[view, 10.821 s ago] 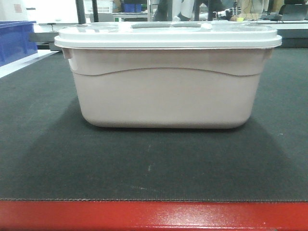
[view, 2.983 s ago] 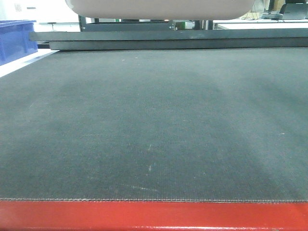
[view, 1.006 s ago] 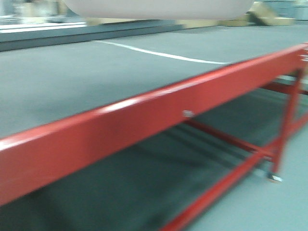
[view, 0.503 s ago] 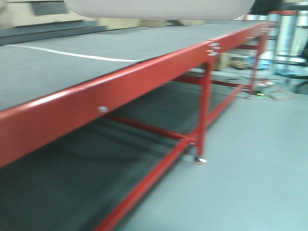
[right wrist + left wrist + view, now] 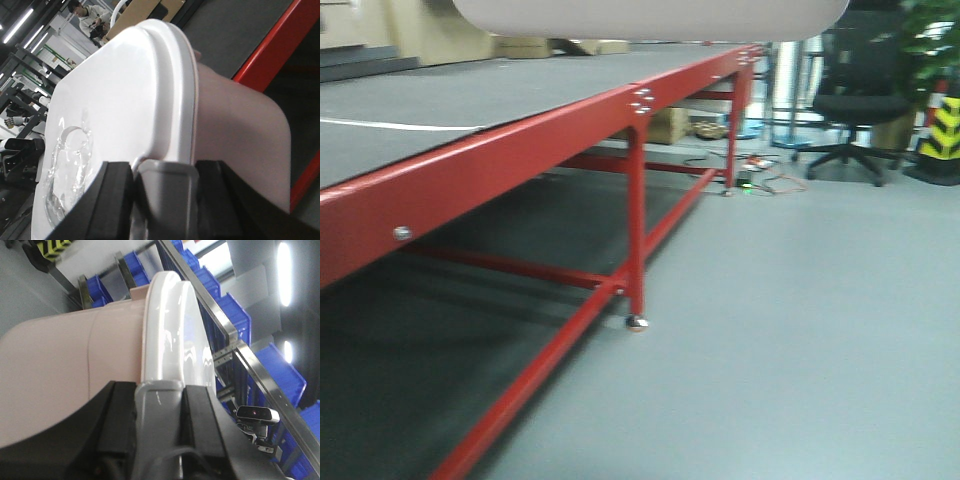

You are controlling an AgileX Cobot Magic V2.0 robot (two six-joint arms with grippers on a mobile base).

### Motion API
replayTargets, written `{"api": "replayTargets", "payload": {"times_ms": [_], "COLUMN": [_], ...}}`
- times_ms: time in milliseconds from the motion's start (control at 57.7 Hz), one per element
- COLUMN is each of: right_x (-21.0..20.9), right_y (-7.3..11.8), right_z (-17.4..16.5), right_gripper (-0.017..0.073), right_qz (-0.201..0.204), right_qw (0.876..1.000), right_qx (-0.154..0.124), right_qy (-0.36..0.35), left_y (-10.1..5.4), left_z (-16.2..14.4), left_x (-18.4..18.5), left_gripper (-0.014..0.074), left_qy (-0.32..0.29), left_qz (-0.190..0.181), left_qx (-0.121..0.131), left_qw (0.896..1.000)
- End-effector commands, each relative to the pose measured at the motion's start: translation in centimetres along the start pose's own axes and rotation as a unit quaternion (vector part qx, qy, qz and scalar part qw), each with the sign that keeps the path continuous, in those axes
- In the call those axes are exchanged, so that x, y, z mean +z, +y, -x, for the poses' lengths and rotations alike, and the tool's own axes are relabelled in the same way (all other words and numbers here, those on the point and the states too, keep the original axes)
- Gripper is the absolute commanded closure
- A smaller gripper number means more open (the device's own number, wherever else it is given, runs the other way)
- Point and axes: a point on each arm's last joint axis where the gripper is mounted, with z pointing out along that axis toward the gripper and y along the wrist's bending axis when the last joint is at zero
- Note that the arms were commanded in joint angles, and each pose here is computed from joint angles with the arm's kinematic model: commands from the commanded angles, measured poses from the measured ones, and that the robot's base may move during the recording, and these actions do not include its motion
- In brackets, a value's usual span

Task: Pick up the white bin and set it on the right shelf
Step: 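Drive the base away from the table while holding the bin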

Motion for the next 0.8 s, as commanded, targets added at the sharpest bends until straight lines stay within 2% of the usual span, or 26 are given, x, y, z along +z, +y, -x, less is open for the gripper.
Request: {"api": "replayTargets", "payload": {"times_ms": [0, 780], "right_x": [-0.38, -0.38], "right_y": [5.46, 5.46], "right_z": [-0.92, -0.92], "right_gripper": [0.0491, 0.0491], "right_qz": [0.130, 0.130], "right_qw": [0.990, 0.990], "right_qx": [-0.027, -0.027], "right_qy": [0.041, 0.041], "left_y": [-6.23, -6.23], "left_z": [-2.76, -2.76], "left_x": [-0.32, -0.32], "left_gripper": [0.0720, 0.0720], "left_qy": [0.119, 0.119], "left_qz": [-0.174, -0.174], "left_qx": [0.025, 0.025], "left_qw": [0.977, 0.977]}}
